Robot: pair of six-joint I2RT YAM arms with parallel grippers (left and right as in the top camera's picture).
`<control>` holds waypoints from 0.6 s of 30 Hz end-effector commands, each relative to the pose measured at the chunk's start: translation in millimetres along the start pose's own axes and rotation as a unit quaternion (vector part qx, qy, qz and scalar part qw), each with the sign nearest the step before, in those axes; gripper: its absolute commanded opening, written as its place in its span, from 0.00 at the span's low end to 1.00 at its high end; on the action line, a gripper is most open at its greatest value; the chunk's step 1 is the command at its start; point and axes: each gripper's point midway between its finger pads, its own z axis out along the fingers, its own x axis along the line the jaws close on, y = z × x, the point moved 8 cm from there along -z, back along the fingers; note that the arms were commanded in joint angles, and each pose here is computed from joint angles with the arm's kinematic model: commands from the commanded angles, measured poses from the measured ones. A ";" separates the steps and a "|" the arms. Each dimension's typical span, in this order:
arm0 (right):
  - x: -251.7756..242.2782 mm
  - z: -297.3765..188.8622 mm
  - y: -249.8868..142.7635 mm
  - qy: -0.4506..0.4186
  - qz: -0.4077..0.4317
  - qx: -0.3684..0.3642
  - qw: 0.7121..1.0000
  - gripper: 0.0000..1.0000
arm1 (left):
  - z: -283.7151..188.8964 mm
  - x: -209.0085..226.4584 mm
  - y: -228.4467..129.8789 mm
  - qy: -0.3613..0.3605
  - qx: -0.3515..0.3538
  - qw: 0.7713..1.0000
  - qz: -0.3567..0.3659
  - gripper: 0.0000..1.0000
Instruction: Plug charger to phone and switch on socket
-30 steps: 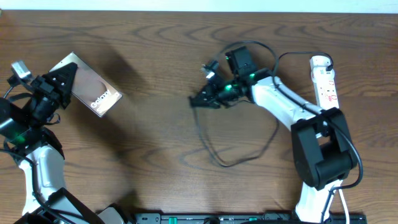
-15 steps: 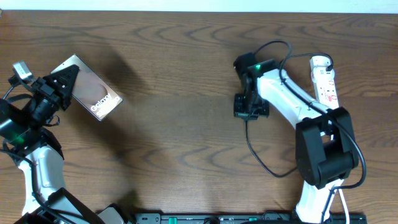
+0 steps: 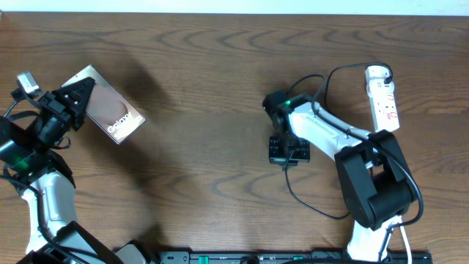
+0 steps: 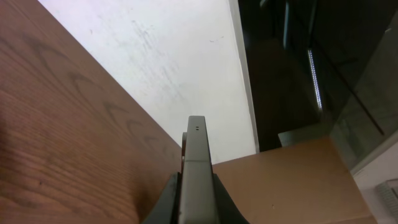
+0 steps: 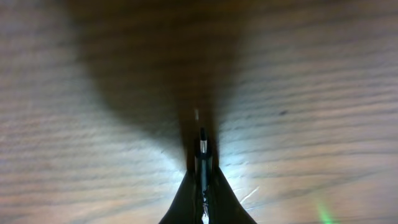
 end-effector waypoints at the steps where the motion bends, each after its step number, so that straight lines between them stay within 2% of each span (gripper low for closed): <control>1: 5.6 23.1 -14.7 0.001 0.008 0.034 0.999 0.01 | -1.6 -7.1 1.2 -0.006 0.004 1.000 0.020 0.07; 8: 8.7 13.2 0.0 0.008 0.011 0.002 1.000 0.01 | -1.6 -7.0 1.2 -0.006 0.004 1.000 0.020 0.07; 13: 25.3 -24.7 30.4 0.060 -0.031 -0.052 0.996 0.01 | -1.4 -7.2 1.0 -0.007 0.005 1.000 0.020 0.07; 16: 52.5 -56.5 42.9 0.144 -0.099 -0.081 0.981 0.01 | -1.0 -7.2 0.8 -0.007 0.005 1.000 0.020 0.07; 18: 76.7 -76.1 43.4 0.236 -0.170 -0.088 0.953 0.01 | -1.0 -7.2 0.8 -0.007 0.005 1.000 0.020 0.07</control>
